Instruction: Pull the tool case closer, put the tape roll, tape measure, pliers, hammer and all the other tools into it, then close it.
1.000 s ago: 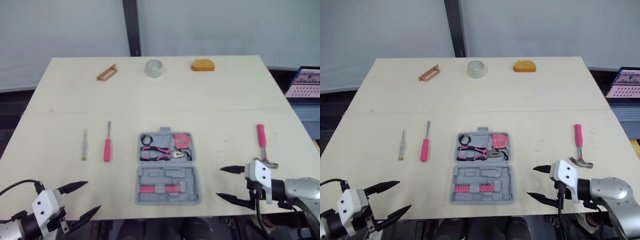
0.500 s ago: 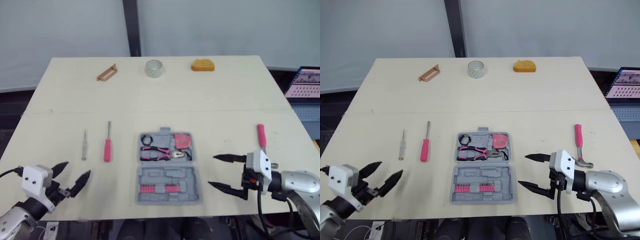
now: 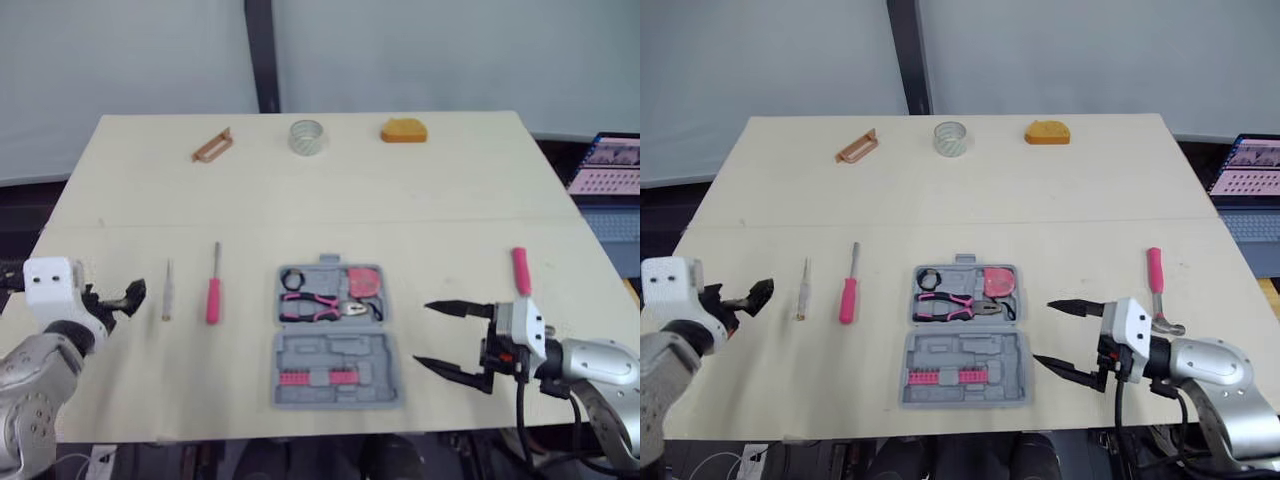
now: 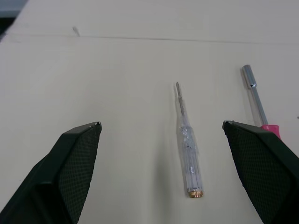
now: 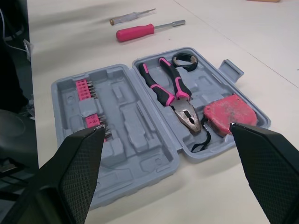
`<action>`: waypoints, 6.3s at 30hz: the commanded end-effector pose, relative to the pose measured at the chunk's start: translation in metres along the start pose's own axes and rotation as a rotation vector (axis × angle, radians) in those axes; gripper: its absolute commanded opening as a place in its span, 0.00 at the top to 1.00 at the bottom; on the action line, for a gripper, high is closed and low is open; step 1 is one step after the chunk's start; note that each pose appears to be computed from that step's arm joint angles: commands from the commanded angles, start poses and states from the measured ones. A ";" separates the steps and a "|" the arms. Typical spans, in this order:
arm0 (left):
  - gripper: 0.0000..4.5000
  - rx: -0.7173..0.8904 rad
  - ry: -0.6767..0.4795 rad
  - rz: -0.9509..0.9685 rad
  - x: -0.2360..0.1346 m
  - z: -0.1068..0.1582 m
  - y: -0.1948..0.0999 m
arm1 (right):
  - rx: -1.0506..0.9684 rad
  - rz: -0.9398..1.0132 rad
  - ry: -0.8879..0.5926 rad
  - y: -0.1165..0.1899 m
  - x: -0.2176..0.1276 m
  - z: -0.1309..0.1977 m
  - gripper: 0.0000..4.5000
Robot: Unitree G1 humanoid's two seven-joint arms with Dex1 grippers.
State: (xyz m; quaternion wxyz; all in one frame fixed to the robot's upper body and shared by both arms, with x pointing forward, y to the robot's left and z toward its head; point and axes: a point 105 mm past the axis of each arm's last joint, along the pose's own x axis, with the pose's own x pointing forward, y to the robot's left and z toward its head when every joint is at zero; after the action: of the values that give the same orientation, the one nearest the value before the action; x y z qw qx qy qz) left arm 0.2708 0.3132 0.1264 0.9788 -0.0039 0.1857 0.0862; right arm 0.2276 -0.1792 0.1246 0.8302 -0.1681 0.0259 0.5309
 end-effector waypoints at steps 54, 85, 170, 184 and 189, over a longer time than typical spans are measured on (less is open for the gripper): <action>0.99 -0.003 0.169 -0.017 0.074 -0.037 -0.022 | -0.041 -0.102 0.030 -0.008 0.004 0.014 0.00; 0.99 0.943 0.156 -1.163 -0.043 0.003 -0.154 | -0.089 0.051 0.101 0.010 -0.014 0.002 0.00; 0.99 1.280 0.295 -1.236 -0.022 -0.037 -0.291 | -0.082 -0.007 0.164 0.014 -0.025 -0.014 0.00; 0.03 1.195 0.346 -1.248 -0.032 -0.031 -0.285 | -0.078 -0.006 0.163 0.015 -0.025 -0.014 0.00; 0.10 1.056 0.309 -1.273 -0.042 -0.016 -0.291 | -0.078 -0.002 0.160 0.015 -0.025 -0.014 0.00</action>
State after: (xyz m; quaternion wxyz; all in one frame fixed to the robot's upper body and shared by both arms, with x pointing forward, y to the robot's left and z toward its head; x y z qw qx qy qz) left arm 0.2776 0.0244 0.1076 0.6641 0.3538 0.3174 -0.5771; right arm 0.2052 -0.1989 0.1033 0.8175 -0.2344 0.0891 0.5185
